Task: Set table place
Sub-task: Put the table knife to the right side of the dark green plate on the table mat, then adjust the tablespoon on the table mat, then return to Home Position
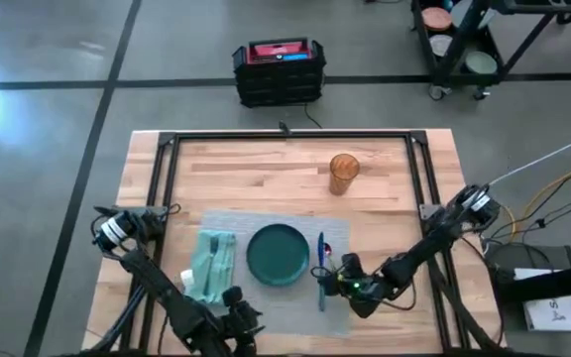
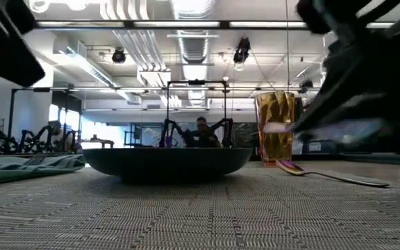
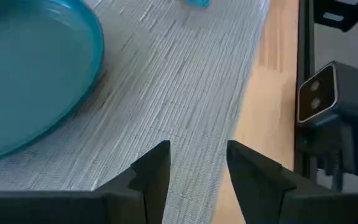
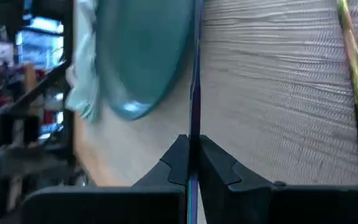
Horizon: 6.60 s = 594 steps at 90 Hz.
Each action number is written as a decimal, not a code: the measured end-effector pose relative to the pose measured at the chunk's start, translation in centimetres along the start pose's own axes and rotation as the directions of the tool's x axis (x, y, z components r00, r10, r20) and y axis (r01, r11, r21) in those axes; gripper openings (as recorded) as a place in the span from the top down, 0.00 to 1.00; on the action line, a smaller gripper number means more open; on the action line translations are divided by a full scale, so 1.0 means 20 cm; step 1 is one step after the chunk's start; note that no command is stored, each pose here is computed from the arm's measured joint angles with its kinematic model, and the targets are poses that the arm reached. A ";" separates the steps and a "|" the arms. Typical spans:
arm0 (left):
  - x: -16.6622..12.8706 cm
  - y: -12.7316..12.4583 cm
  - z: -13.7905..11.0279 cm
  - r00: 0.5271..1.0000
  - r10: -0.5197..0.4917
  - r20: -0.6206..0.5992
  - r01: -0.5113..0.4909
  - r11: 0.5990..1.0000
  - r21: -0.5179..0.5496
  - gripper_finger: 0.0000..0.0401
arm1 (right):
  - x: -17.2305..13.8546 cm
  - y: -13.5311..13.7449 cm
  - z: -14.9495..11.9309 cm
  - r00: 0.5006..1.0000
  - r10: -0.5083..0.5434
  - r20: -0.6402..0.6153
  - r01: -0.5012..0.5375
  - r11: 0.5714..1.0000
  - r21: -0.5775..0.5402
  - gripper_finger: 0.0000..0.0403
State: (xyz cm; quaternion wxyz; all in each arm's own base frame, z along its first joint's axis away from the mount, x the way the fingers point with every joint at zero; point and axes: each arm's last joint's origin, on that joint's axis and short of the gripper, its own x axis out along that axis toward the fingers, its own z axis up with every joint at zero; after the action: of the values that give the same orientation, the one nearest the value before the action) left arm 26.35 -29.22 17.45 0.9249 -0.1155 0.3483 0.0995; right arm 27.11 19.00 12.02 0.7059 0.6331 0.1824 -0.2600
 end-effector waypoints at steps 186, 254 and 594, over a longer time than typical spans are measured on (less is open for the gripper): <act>0.09 0.15 -0.19 0.998 0.033 -0.044 -0.037 0.996 -0.085 0.72 | 0.11 0.13 0.01 0.960 -0.276 0.043 0.279 0.953 -0.115 0.75; 0.09 0.14 -0.19 0.999 0.024 -0.045 -0.027 0.997 -0.070 0.72 | -0.07 0.34 0.04 0.794 -0.606 0.049 0.495 0.598 -0.630 0.91; 0.09 0.14 -0.17 0.999 0.038 -0.010 -0.037 0.999 0.028 0.72 | -0.39 0.66 1.23 0.846 -0.484 0.224 0.354 0.196 -0.915 0.60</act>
State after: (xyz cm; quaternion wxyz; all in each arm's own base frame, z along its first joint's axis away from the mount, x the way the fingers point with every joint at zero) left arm 24.79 -27.27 13.24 0.9226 -0.0967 0.3565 0.1114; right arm 27.01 -3.49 30.44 0.8262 0.0488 0.5017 -0.2518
